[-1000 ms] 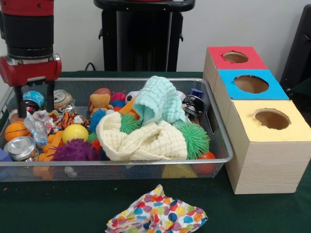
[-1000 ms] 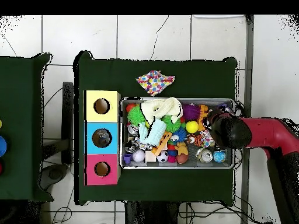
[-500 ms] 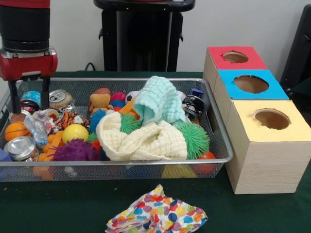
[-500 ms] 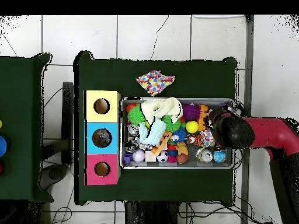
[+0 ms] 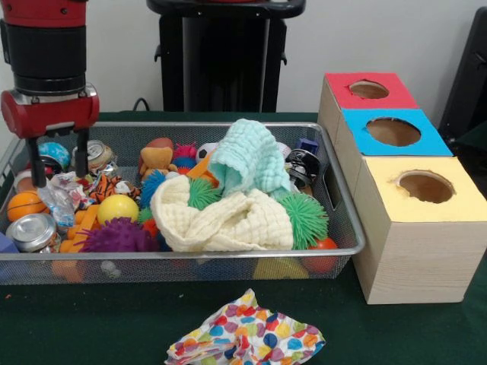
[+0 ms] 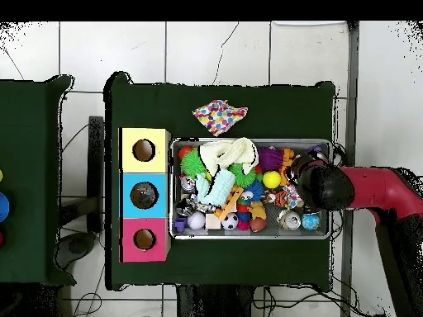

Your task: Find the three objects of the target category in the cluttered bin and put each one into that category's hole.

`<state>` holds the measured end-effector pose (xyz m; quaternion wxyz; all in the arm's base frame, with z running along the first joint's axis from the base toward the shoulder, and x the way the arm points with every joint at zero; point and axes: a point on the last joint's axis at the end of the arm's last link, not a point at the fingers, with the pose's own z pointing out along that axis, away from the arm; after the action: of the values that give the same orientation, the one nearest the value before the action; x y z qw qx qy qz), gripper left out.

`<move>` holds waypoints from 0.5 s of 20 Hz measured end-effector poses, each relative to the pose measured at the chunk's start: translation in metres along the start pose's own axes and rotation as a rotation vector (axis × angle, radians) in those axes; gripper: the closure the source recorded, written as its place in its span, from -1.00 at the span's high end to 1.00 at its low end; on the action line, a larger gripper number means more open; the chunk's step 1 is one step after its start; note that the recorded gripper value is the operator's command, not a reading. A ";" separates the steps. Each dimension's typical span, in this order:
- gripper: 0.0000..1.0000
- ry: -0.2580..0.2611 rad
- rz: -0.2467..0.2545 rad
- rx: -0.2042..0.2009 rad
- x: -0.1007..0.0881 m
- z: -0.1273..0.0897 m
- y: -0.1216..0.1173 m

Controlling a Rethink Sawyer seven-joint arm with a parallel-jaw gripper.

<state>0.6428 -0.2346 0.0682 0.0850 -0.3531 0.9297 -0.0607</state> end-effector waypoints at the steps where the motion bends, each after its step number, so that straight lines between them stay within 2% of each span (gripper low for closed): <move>1: 1.00 0.000 0.001 -0.005 0.000 0.002 0.002; 10: 1.00 -0.004 0.007 -0.021 0.000 0.012 0.005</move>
<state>0.6415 -0.2314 0.0558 0.0835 -0.3509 0.9314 -0.0498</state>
